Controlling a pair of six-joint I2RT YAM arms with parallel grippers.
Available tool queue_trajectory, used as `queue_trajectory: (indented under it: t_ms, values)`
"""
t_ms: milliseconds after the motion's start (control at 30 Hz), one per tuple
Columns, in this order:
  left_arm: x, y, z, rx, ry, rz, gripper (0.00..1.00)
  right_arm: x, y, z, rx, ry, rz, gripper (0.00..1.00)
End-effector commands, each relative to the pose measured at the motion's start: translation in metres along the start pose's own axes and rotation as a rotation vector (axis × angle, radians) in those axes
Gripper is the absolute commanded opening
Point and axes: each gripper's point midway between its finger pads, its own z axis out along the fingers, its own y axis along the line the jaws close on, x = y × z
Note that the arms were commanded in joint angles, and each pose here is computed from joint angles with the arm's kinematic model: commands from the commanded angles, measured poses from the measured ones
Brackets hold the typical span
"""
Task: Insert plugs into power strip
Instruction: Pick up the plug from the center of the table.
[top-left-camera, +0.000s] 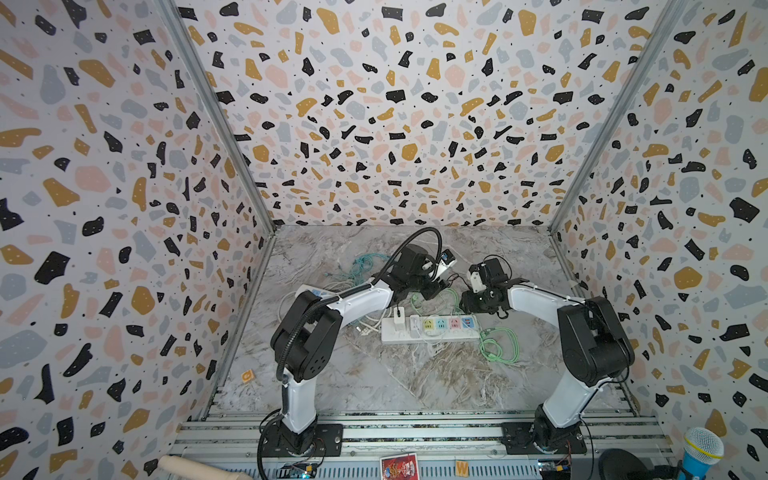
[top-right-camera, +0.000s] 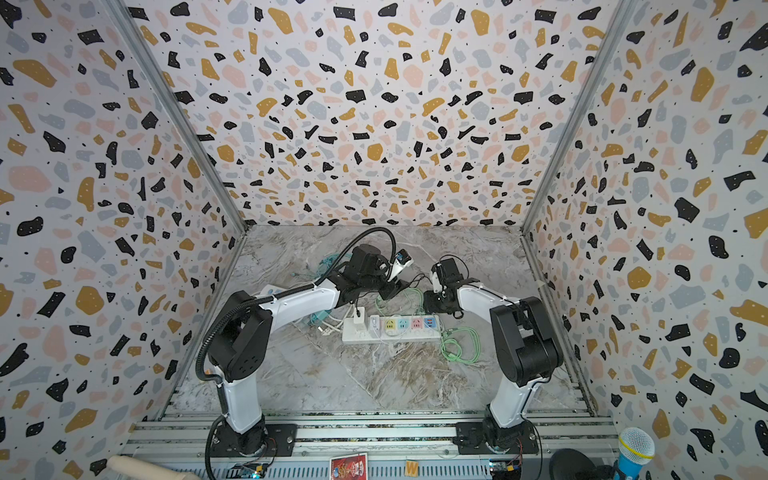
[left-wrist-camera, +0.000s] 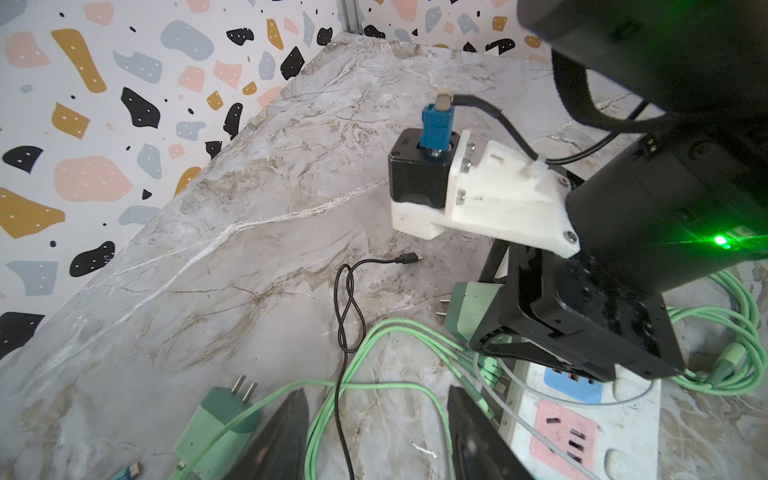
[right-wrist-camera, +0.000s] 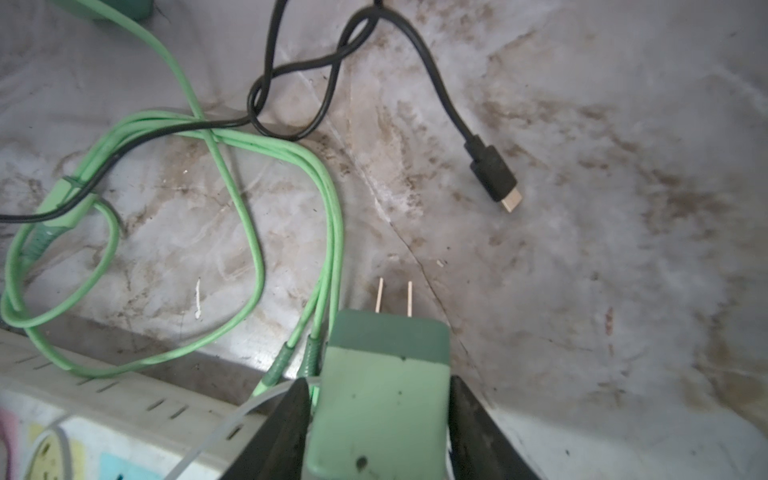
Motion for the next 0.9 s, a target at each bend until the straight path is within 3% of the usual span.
queue_trajectory:
  t_ms: [0,267,433,567,733,867]
  values:
    - [-0.013,0.006,0.001,-0.002,-0.028,-0.003,0.54,0.009,0.001,0.0,0.0,0.025,-0.012,0.52]
    - [-0.013,0.007,-0.002,-0.01,-0.028,0.0,0.54,0.01,-0.003,-0.001,0.022,0.033,-0.012,0.4]
    - [-0.014,0.008,-0.007,-0.018,-0.026,0.002,0.54,-0.015,0.001,-0.022,0.019,-0.003,-0.023,0.32]
    - [-0.014,0.008,-0.016,-0.034,-0.028,0.004,0.54,-0.038,0.013,-0.047,-0.087,-0.005,-0.027,0.31]
    - [-0.014,0.007,-0.031,-0.056,-0.037,0.013,0.54,-0.04,0.028,-0.074,-0.277,0.034,-0.006,0.31]
    - [-0.018,-0.004,-0.047,-0.052,-0.128,0.106,0.54,-0.037,0.046,-0.091,-0.379,0.041,0.011,0.31]
